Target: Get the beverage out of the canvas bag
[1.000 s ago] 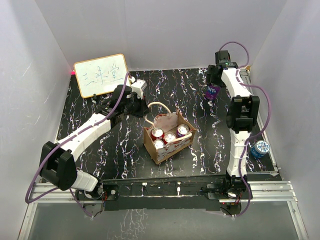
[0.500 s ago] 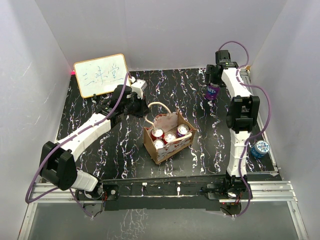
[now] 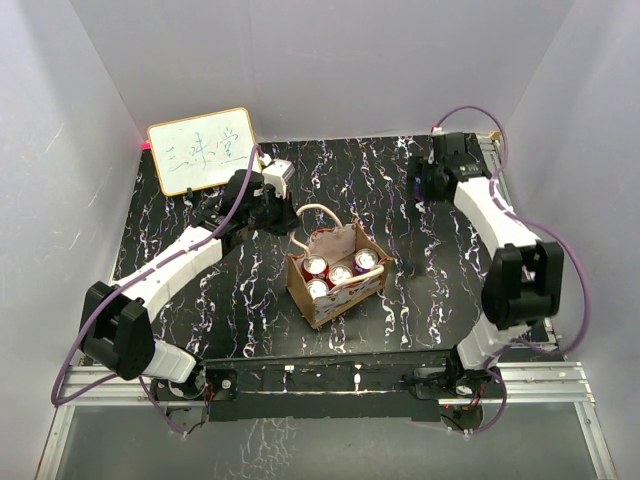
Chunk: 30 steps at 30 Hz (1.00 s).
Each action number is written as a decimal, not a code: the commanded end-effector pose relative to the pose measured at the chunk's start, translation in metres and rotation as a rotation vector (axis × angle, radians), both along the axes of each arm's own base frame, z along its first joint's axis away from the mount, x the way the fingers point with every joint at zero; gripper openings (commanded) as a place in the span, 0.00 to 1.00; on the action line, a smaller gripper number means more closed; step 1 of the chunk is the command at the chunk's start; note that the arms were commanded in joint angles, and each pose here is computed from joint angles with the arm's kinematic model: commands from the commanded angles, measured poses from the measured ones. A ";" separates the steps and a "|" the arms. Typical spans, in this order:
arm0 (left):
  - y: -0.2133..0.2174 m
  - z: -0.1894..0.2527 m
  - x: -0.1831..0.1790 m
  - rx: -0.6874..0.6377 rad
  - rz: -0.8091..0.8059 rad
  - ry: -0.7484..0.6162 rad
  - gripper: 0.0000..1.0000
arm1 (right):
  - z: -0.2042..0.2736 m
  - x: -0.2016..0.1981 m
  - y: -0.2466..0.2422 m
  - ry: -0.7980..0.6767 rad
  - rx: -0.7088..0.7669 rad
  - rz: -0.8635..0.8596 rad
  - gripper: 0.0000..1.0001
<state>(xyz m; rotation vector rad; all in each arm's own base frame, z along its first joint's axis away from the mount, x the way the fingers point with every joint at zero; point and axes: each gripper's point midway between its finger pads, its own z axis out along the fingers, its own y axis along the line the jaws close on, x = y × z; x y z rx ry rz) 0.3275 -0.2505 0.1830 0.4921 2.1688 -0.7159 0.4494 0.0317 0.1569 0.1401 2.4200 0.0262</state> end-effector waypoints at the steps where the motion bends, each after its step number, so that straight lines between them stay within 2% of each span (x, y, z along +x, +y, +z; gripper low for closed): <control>1: -0.008 0.009 -0.005 -0.032 -0.039 0.008 0.00 | 0.004 -0.031 0.012 -0.105 0.072 0.026 0.83; 5: -0.010 0.009 -0.007 -0.037 -0.054 0.007 0.00 | -0.018 -0.074 0.015 -0.086 0.111 0.036 0.83; 9: -0.013 0.011 -0.010 -0.049 -0.081 0.009 0.00 | -0.018 -0.097 0.027 -0.080 0.176 0.083 0.83; 16: -0.015 0.014 -0.012 -0.061 -0.099 0.005 0.00 | 0.048 -0.101 0.052 -0.178 0.270 0.164 0.83; 21: -0.013 0.017 -0.011 -0.064 -0.084 -0.007 0.00 | 0.078 -0.109 0.103 -0.200 0.345 0.271 0.84; 26: -0.012 0.017 -0.010 -0.062 -0.074 -0.008 0.00 | 0.104 -0.123 0.172 -0.211 0.344 0.408 0.84; 30: -0.012 0.019 -0.010 -0.064 -0.073 -0.008 0.00 | 0.103 -0.143 0.218 -0.197 0.311 0.518 0.82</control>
